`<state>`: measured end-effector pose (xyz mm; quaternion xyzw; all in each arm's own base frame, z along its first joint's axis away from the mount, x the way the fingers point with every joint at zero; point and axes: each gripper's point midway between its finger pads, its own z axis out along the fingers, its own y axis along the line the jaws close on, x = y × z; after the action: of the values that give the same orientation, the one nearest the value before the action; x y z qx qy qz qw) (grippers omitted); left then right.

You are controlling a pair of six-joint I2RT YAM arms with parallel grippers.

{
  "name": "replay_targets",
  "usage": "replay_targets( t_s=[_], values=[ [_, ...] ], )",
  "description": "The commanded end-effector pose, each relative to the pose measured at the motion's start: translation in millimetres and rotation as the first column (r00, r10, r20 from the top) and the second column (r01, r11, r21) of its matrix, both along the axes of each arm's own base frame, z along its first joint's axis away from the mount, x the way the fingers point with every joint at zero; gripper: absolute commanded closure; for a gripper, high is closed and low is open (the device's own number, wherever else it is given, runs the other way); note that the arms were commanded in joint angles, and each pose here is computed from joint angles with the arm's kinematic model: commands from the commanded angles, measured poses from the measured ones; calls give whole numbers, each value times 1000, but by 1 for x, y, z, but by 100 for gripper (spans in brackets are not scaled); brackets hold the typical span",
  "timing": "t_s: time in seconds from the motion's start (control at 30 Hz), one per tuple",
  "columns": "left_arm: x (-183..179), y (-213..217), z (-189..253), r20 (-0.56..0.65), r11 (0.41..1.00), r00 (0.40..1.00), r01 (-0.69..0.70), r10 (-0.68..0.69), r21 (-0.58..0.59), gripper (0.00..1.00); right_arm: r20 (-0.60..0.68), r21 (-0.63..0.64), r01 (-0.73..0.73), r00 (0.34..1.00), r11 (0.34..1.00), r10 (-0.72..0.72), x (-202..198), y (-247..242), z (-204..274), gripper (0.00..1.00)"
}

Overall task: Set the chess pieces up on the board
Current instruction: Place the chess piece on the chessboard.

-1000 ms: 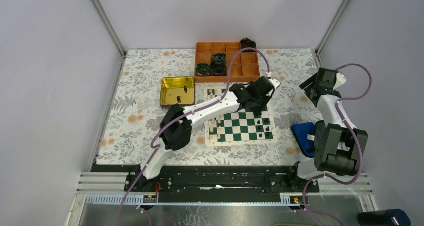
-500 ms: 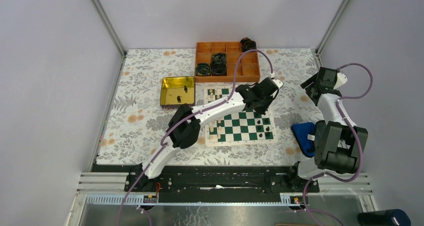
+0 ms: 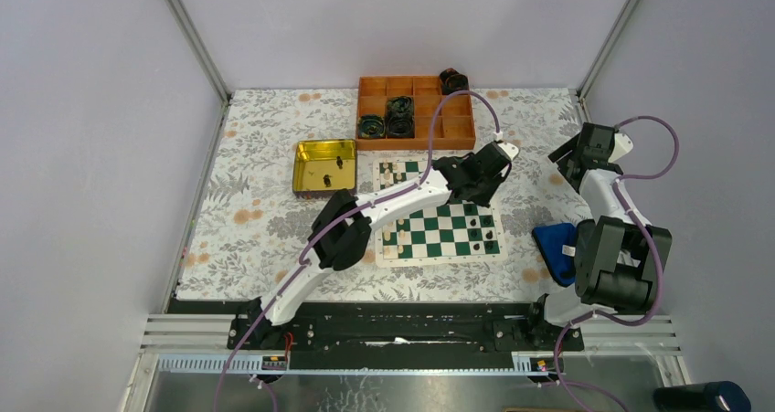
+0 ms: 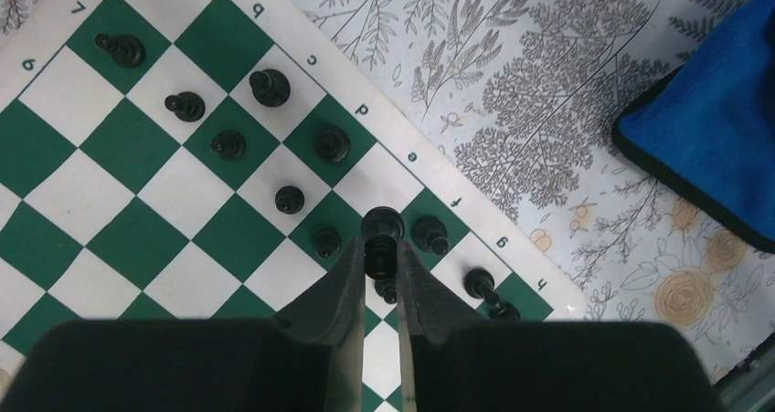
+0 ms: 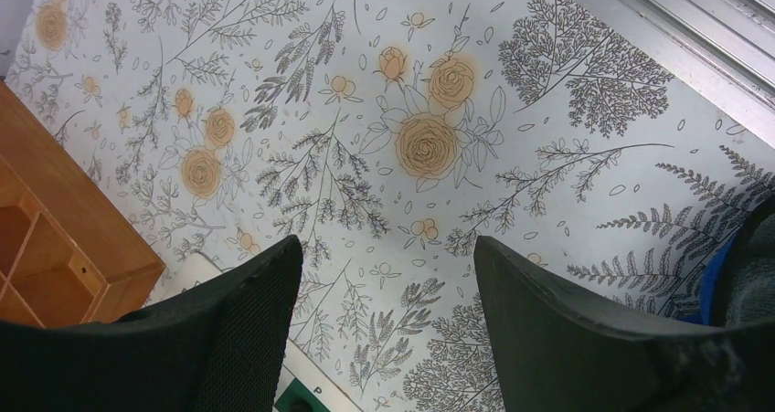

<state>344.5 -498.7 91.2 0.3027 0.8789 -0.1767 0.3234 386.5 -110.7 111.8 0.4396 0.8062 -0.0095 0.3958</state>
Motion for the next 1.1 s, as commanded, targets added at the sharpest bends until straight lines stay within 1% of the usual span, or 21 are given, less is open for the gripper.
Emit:
replay_targets(
  t_s=[0.0,0.47,0.93,1.03,1.07],
  values=[
    [13,-18,11,55,997,998,-21,25,-76,93,74,-36,17,997,999,-14,18,-11,23,24],
    [17,-19,-15,42,998,999,-27,30,-50,91,86,-16,7,996,1000,-6,27,-9,20,24],
    [25,-21,-28,26,997,999,-43,45,-63,89,81,-12,-1,997,1000,2,32,-9,15,24],
    [26,-21,-29,23,997,999,-47,48,-65,88,77,-10,-3,997,1000,4,32,-9,12,24],
    [26,-21,-29,21,997,999,-47,48,-66,87,77,-10,-3,997,1000,4,33,-9,12,24]
  ],
)
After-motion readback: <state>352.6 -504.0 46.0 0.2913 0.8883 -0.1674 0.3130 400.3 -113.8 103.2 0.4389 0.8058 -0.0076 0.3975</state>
